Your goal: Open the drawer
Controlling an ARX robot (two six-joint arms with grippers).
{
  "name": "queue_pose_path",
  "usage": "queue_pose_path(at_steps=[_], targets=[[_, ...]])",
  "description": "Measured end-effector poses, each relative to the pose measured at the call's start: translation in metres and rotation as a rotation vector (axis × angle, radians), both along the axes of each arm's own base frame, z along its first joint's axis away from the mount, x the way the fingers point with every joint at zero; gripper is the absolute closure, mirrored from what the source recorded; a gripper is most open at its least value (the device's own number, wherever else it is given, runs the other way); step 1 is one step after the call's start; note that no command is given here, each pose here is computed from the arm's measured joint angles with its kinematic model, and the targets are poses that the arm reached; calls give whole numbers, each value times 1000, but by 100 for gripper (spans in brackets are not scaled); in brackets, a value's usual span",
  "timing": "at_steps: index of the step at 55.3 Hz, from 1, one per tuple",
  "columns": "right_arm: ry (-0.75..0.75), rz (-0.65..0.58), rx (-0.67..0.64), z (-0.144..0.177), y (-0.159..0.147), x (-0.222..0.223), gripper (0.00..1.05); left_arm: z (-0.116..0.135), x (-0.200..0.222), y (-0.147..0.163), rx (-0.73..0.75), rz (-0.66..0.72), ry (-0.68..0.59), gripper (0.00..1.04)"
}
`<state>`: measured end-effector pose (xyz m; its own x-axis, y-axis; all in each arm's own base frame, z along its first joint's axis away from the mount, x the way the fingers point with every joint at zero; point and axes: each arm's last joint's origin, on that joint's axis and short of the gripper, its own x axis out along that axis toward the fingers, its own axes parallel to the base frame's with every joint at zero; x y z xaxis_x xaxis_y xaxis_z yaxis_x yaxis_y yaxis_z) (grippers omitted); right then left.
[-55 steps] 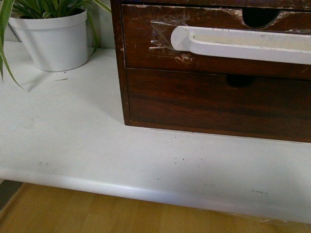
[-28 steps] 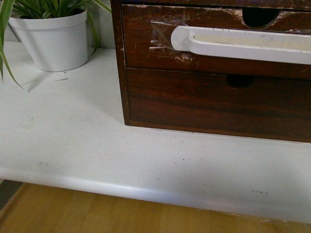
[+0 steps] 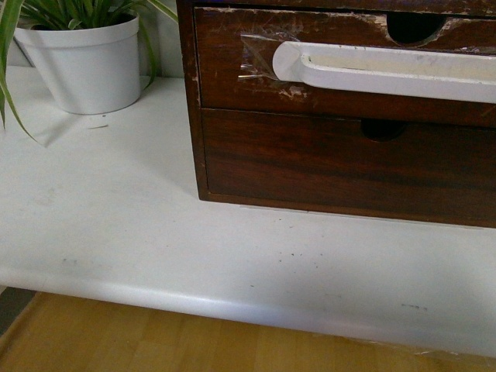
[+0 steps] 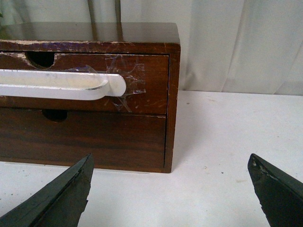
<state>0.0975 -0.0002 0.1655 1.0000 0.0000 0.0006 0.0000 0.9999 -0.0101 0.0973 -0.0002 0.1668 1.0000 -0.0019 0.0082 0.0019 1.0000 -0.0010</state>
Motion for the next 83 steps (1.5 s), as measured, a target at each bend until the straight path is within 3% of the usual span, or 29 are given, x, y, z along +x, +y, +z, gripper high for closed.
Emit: queue_pose_path(at_steps=[12, 18, 24, 39, 49, 58, 66, 83], targets=[[4, 13, -1, 0, 0, 0, 9, 0, 0, 0, 0, 1, 0, 6], [139, 273, -65, 0, 0, 2, 9, 1, 3, -2, -22, 229, 16, 6], [197, 453, -138, 8, 2, 6, 9, 10, 7, -2, -6, 273, 35, 6], [154, 592, -380, 49, 6, 26, 9, 53, 43, -6, 234, -24, 124, 6], [119, 677, -539, 86, 7, 49, 9, 81, 83, -25, 542, -373, 218, 6], [139, 717, -605, 104, 5, 67, 9, 106, 106, -45, 694, -607, 221, 6], [150, 731, -647, 117, 3, 83, 9, 125, 124, -63, 776, -716, 250, 6], [195, 768, -722, 123, 1, 106, 9, 133, 156, -109, 892, -876, 279, 6]])
